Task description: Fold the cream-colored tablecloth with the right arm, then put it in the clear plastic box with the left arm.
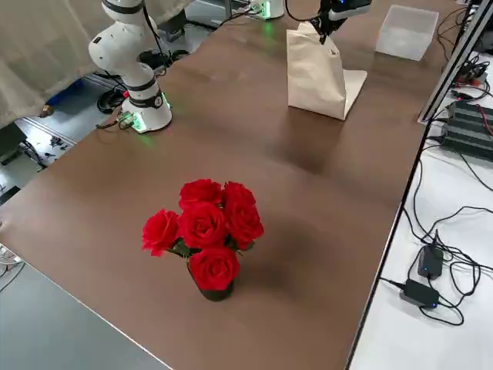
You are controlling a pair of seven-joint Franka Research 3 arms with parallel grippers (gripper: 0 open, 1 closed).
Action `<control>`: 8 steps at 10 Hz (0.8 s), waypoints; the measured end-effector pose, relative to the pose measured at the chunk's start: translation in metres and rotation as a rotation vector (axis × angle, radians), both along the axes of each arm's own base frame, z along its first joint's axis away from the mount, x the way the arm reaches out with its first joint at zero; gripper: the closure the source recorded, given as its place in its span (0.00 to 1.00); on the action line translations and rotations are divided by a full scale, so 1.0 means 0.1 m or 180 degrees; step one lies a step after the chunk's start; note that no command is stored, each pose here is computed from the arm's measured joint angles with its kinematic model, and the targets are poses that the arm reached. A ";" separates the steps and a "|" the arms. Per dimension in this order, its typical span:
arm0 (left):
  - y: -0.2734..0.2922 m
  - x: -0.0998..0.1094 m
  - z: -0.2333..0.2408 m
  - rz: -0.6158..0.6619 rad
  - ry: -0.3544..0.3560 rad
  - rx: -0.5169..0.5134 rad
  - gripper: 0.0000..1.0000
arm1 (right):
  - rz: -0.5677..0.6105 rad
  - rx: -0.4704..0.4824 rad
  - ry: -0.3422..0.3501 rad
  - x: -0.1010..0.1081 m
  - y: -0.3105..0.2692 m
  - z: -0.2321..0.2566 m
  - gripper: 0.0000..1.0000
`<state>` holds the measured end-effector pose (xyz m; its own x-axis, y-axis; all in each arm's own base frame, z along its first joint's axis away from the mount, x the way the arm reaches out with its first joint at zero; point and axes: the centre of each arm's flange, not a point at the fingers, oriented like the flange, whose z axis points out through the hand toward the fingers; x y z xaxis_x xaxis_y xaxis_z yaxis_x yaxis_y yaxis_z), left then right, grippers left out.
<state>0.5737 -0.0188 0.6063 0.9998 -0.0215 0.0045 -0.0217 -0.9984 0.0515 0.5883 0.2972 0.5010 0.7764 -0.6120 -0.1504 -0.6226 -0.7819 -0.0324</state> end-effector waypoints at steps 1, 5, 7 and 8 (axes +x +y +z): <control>0.00 0.00 0.00 0.0001 0.0000 0.0000 0.00 | 0.0004 0.0017 -0.0022 -0.02 0.07 -0.01 0.96; 0.01 0.00 -0.01 0.0003 0.0004 0.0000 0.00 | 0.0071 0.0015 -0.0102 -0.09 0.37 -0.13 0.96; 0.00 0.00 -0.01 0.0000 0.0005 0.0000 0.00 | 0.0107 -0.0119 -0.0106 -0.16 0.55 -0.28 0.96; 0.00 0.00 -0.01 0.0000 0.0005 0.0000 0.00 | 0.0104 -0.0133 -0.0076 -0.18 0.60 -0.35 0.96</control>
